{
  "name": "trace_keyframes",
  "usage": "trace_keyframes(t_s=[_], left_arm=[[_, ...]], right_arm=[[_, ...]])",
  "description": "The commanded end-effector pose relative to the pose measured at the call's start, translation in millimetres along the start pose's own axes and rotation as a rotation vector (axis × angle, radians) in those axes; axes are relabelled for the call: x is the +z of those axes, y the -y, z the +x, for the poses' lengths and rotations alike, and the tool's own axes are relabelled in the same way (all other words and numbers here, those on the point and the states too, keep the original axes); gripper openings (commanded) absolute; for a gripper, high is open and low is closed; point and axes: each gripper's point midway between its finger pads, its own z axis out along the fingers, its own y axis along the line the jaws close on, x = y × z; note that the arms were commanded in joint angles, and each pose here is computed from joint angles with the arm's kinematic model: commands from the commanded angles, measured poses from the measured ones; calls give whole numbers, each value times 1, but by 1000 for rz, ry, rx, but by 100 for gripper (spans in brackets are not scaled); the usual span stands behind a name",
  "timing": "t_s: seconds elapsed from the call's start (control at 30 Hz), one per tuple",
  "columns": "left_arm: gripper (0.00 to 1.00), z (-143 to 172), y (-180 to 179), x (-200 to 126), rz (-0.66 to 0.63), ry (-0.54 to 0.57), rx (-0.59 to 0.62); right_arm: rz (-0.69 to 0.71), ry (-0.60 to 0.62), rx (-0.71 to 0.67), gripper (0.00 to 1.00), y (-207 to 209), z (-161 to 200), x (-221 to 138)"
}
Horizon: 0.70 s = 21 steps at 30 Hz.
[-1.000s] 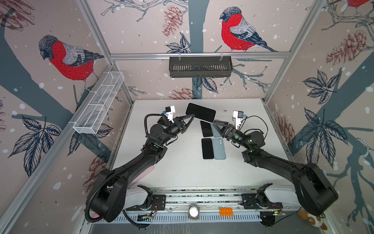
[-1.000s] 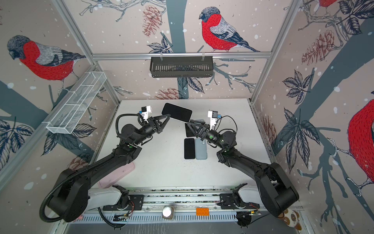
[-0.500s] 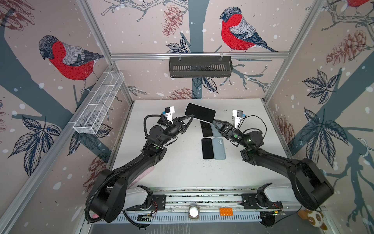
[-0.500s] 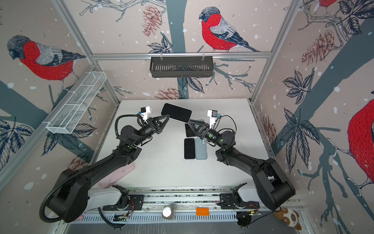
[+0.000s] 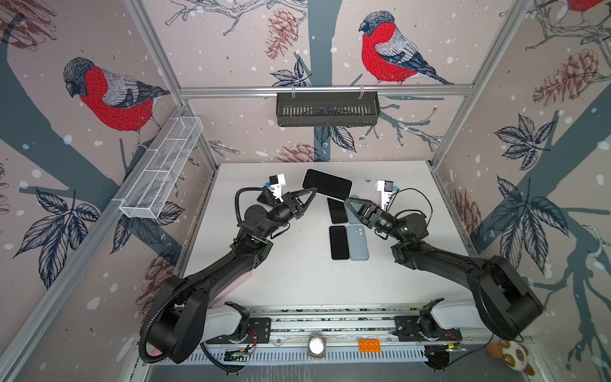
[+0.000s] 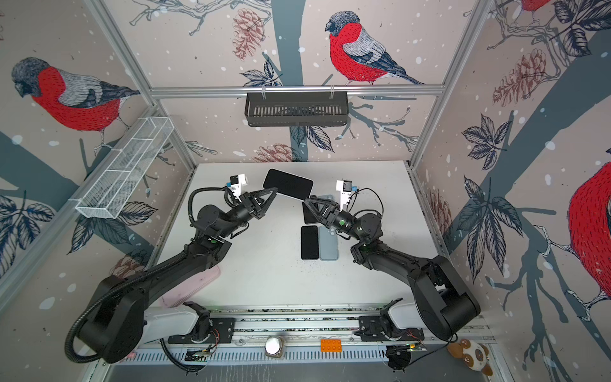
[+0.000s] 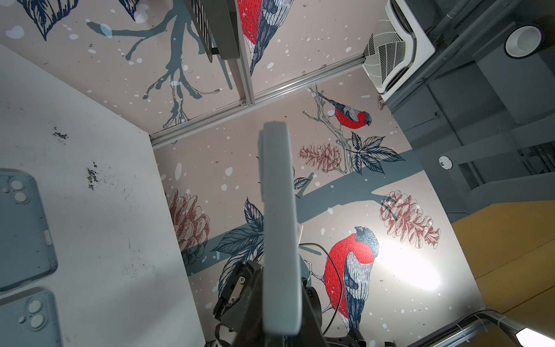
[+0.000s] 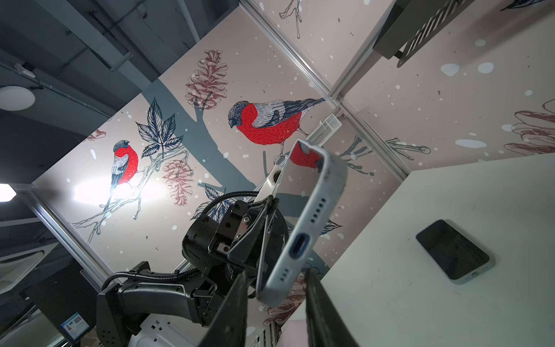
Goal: Take the phone out of the phone case
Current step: Remove the phone case from the phone.
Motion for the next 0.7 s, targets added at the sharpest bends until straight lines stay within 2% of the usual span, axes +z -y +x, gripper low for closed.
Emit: trace_keyframes(t_s=[0.0, 0.47, 0.67], left_arm=[[0, -5, 31, -3, 118, 26, 72], [0, -6, 31, -3, 117, 31, 75], [0, -7, 33, -1, 123, 30, 43]], right_arm=[[-41, 11, -32, 31, -11, -4, 1], [-54, 5, -21, 15, -8, 1, 0], [-96, -36, -75, 6, -13, 12, -3]])
